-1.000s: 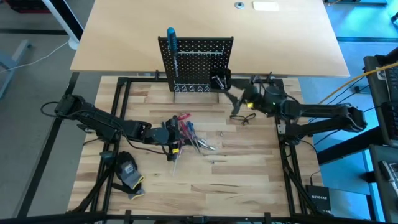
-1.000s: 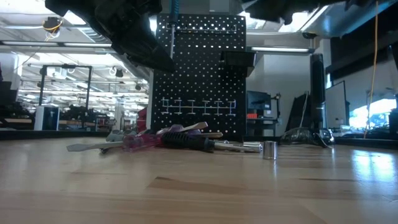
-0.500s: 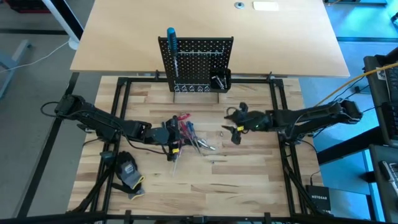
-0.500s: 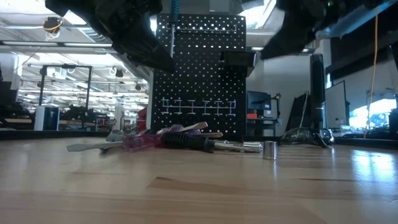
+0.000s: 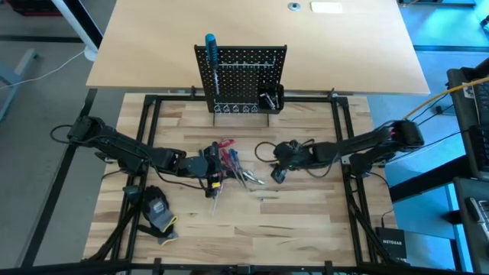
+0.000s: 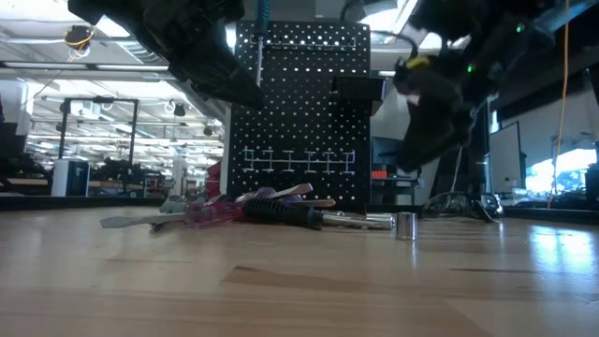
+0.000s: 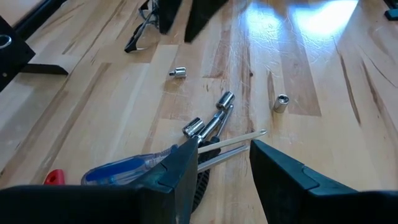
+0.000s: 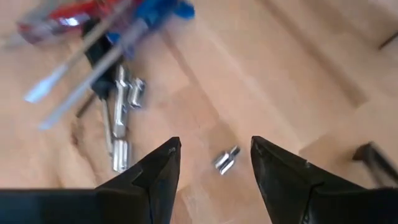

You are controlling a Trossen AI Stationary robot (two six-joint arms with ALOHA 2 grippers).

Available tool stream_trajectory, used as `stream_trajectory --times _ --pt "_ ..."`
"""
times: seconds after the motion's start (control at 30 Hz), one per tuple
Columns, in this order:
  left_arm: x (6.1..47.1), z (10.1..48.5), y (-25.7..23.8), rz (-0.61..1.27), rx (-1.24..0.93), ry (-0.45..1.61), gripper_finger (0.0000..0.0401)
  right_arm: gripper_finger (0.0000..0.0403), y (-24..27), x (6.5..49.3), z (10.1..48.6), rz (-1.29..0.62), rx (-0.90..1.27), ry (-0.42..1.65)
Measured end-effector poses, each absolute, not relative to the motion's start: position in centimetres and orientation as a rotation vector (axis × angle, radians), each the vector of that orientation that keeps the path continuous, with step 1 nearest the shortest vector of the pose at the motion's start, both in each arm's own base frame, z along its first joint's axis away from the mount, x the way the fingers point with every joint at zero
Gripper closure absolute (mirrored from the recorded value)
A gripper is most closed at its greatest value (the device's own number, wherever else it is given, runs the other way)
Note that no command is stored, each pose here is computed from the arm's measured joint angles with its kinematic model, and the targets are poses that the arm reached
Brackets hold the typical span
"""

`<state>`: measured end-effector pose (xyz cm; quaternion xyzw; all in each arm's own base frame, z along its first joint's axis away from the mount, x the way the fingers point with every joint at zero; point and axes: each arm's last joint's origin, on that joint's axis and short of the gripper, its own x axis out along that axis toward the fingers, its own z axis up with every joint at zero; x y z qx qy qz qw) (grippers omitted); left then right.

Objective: Hang tools onto peg board
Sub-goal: Put the silver socket into the black bin on the peg board

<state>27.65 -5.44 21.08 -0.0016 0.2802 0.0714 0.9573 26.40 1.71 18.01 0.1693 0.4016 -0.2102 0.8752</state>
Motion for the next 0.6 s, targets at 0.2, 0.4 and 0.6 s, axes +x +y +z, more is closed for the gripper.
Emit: stream_trajectory --times 0.2,0.4,0.6 --pt "27.6 21.1 -5.4 0.145 -0.003 0.568 0.0265 0.0205 1.8 27.1 15.6 -0.5 0.404 0.907" --pt "27.6 21.1 -5.4 0.145 -0.003 0.568 0.0265 0.0205 1.8 27.7 14.3 -0.534 0.431 0.915" --pt "27.6 21.1 -5.4 0.145 -0.003 0.568 0.0265 0.0205 0.9 28.1 13.3 -0.554 0.462 0.928"
